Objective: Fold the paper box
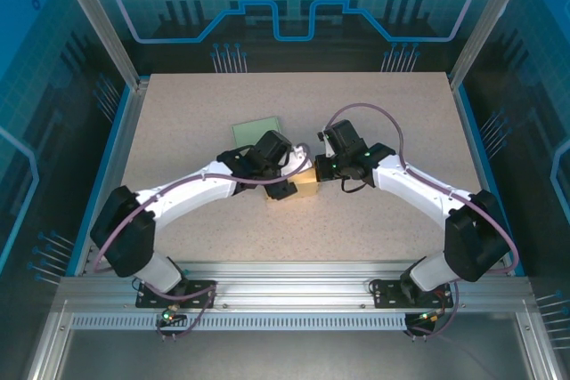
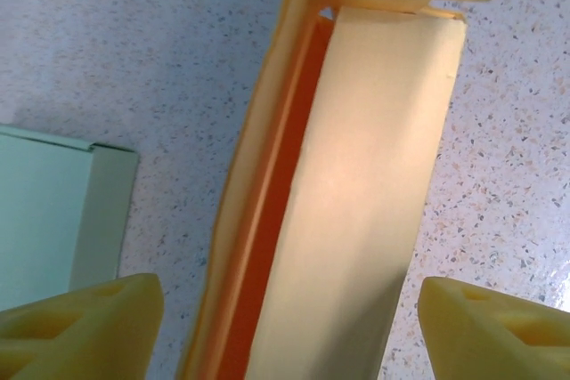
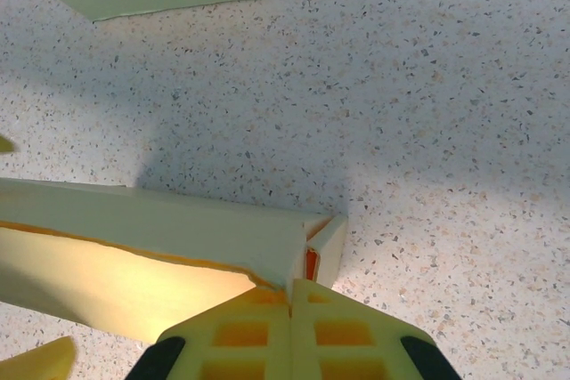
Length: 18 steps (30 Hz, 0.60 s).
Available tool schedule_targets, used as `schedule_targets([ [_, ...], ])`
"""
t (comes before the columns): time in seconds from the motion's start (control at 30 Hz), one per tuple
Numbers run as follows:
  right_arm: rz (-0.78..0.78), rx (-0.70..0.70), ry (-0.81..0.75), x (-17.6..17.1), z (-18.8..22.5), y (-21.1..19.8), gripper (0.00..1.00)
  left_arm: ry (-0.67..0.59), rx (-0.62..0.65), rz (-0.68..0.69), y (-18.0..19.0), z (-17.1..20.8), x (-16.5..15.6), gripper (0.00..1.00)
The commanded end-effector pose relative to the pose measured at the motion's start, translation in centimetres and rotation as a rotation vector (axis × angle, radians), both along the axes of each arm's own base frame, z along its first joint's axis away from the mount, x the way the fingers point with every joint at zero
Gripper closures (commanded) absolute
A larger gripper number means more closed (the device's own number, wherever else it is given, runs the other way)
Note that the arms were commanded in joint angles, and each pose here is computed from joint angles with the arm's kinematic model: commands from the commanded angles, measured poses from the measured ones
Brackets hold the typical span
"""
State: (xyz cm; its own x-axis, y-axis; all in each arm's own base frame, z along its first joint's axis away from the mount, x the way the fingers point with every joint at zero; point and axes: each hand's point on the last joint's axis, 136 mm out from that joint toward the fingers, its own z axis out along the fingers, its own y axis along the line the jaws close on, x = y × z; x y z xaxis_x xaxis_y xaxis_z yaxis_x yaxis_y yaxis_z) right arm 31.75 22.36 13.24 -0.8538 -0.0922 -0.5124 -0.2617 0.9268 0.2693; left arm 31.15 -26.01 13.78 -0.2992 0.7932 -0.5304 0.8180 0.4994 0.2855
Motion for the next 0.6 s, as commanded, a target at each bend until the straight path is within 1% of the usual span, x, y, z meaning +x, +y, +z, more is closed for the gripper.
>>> schedule_targets([
  [0.0, 0.013, -0.057, 0.059, -1.5, -1.5, -0.4, 1.0, -0.036, -0.05, 0.1, 1.4, 2.0, -0.2, 0.25],
  [0.1, 0.015, -0.058, 0.056, -1.5, -1.5, -0.3, 1.0, -0.042, -0.082, 0.194, 2.8, 2.7, -0.5, 0.31],
  [0.17, 0.015, -0.064, 0.054, -1.4, -1.4, -0.4, 1.0, -0.042, -0.093, 0.287, 4.2, 2.8, -0.4, 0.39],
  [0.23, 0.014, -0.066, 0.052, -1.4, -1.3, -0.4, 1.0, -0.03, -0.11, 0.392, 6.0, 2.9, -0.3, 0.49],
  [0.27, 0.016, -0.065, 0.052, -1.4, -1.3, -0.4, 1.0, -0.02, -0.114, 0.438, 6.8, 2.7, -0.3, 0.52],
  [0.37, 0.018, -0.065, 0.052, -1.5, -1.3, -0.4, 1.0, 0.017, -0.128, 0.481, 7.9, 2.4, -0.9, 0.5],
  [0.5, 0.019, -0.061, 0.053, -1.5, -1.3, -0.3, 1.0, 0.056, -0.147, 0.491, 8.1, 2.2, -1.6, 0.5],
  [0.57, 0.021, -0.063, 0.056, -1.6, -1.4, -0.2, 1.0, 0.055, -0.15, 0.492, 8.2, 2.0, -1.5, 0.5],
])
